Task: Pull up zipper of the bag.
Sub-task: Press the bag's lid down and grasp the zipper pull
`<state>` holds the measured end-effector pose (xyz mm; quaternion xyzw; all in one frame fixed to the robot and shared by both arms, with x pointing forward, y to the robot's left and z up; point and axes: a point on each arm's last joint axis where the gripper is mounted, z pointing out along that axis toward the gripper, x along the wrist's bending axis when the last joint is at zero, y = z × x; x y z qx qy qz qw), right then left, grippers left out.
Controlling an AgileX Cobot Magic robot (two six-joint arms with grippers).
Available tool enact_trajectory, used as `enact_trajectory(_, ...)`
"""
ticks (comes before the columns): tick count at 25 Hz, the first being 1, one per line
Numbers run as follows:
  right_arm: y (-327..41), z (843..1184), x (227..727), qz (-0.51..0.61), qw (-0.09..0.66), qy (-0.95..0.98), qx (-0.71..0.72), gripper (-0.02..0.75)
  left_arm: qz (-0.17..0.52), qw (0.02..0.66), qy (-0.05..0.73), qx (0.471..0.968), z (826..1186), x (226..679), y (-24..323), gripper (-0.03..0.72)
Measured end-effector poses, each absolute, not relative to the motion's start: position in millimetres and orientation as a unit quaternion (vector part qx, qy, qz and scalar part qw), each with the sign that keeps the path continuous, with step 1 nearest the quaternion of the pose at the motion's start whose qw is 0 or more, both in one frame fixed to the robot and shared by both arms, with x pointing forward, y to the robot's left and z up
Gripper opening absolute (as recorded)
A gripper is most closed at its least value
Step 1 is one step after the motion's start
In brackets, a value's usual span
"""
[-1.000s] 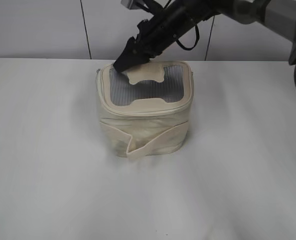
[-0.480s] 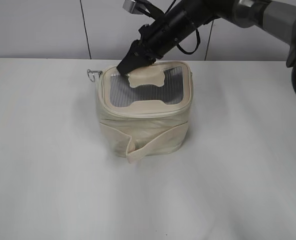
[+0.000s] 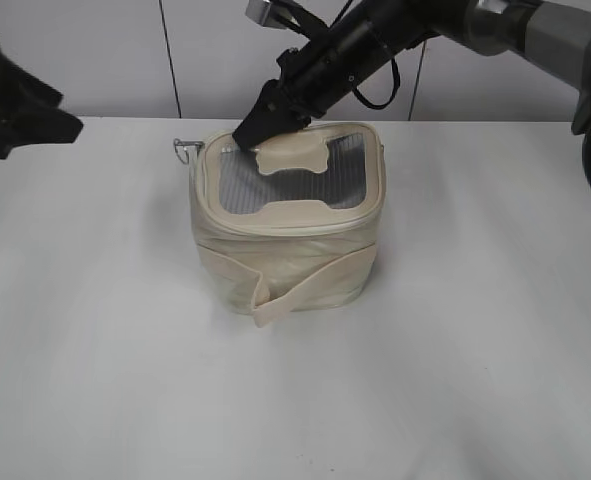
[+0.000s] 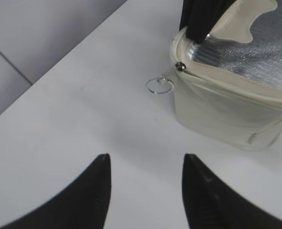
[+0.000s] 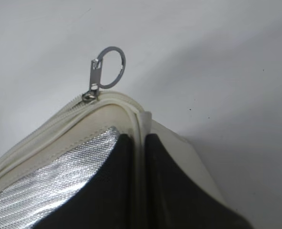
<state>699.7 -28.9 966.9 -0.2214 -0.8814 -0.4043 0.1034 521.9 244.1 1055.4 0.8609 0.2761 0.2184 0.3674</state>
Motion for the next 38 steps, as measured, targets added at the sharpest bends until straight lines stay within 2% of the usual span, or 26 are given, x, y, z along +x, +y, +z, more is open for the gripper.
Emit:
enact_trajectory(5,-28.9,966.9,699.6,-0.404,0.104,-0.881,-0.222,0.064,0.188,0.372,0.196,0.888,1025.8,579.3,232.9,0.402)
enact_trajectory(11,-28.9,966.9,699.6,-0.404,0.105,-0.881,-0.222,0.064,0.172,0.363,0.130,0.906,994.6,611.8,210.6,0.430)
enact_trajectory(23,-28.9,966.9,699.5,-0.403,0.107,-0.880,-0.226,0.062,0.208,0.339,0.062,0.916,985.3,618.8,190.7,0.447)
enact_trajectory(38,-26.2,967.2,698.0,-0.403,0.108,-0.881,-0.224,0.061,0.224,0.330,0.039,0.916,976.9,622.9,162.5,0.443)
